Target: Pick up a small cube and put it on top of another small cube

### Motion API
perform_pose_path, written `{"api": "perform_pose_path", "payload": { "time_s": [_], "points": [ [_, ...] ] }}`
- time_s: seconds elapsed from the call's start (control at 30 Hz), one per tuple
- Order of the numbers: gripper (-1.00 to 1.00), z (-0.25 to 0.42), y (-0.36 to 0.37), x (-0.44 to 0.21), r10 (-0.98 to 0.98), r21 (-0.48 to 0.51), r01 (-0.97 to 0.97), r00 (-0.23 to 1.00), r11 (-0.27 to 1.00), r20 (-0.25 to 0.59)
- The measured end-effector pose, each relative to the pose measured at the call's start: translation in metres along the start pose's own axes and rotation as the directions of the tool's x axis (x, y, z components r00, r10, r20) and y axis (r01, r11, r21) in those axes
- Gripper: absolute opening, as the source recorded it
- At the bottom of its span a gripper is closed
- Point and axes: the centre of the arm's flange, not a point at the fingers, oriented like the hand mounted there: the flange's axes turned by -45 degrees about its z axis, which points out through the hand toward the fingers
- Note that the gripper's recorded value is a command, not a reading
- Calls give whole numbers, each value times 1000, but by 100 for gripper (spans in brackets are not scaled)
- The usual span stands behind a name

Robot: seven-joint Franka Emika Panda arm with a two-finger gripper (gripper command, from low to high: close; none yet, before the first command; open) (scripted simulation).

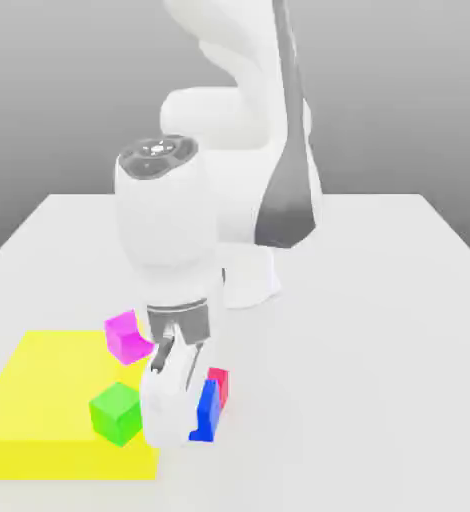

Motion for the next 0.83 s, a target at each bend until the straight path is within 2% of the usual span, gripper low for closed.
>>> {"api": "perform_pose_path", "payload": {
  "time_s": [0.23,0.5,0.73,0.77,0.83],
  "points": [
    [-100,-41,54,36,-188,16,188,982,982,2],
    [-100,-71,125,73,-368,-11,368,928,930,-68],
    [-100,-18,140,85,-400,-30,399,912,916,-88],
    [100,-12,140,86,-401,-30,400,912,916,-88],
    [100,-12,140,86,-401,-30,400,912,916,-88]
  ]
}}
